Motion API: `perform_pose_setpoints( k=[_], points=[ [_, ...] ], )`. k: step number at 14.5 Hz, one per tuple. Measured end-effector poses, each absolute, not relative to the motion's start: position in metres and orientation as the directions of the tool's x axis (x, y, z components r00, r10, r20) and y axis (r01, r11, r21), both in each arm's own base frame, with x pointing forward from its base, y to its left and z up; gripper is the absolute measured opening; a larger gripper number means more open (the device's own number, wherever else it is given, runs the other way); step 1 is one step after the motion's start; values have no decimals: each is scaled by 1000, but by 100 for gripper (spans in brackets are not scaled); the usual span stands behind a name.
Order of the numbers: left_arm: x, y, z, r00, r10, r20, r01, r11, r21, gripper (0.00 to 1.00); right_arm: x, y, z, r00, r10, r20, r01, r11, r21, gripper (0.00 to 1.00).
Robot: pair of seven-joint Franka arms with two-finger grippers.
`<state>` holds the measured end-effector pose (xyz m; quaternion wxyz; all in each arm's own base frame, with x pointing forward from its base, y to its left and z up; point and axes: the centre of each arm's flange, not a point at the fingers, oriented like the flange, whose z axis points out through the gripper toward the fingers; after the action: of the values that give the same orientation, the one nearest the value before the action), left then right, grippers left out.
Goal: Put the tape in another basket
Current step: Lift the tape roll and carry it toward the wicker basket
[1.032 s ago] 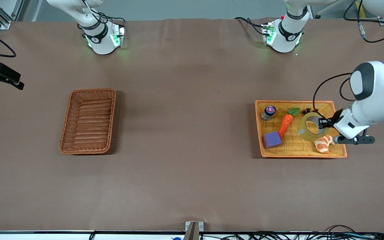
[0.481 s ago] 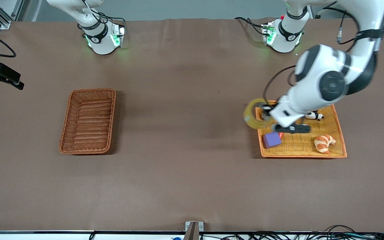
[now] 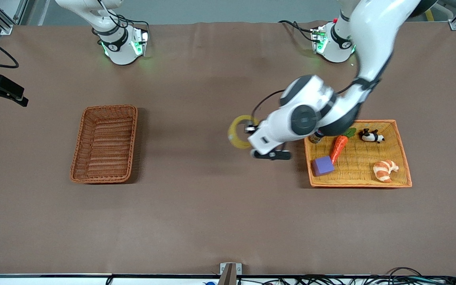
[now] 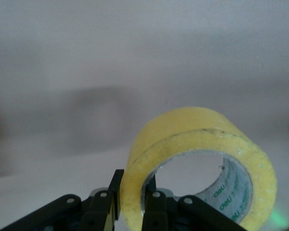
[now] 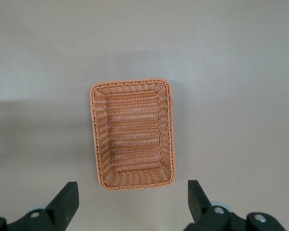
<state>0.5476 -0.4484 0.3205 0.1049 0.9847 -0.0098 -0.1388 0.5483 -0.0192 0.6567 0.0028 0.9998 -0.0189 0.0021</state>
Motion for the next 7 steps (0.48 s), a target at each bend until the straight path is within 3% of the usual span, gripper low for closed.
perform_pose_setpoints(
  k=[3,7],
  points=[
    [525,-516,260,983,28,-179,62,-980,188,22,548,-19,657,999,-38,4,-38,-999,6,100],
    [487,-582,210,997,47,63,39,-992,117,22,548,-19,656,999,-38,2,-38,-999,6,100]
  ],
)
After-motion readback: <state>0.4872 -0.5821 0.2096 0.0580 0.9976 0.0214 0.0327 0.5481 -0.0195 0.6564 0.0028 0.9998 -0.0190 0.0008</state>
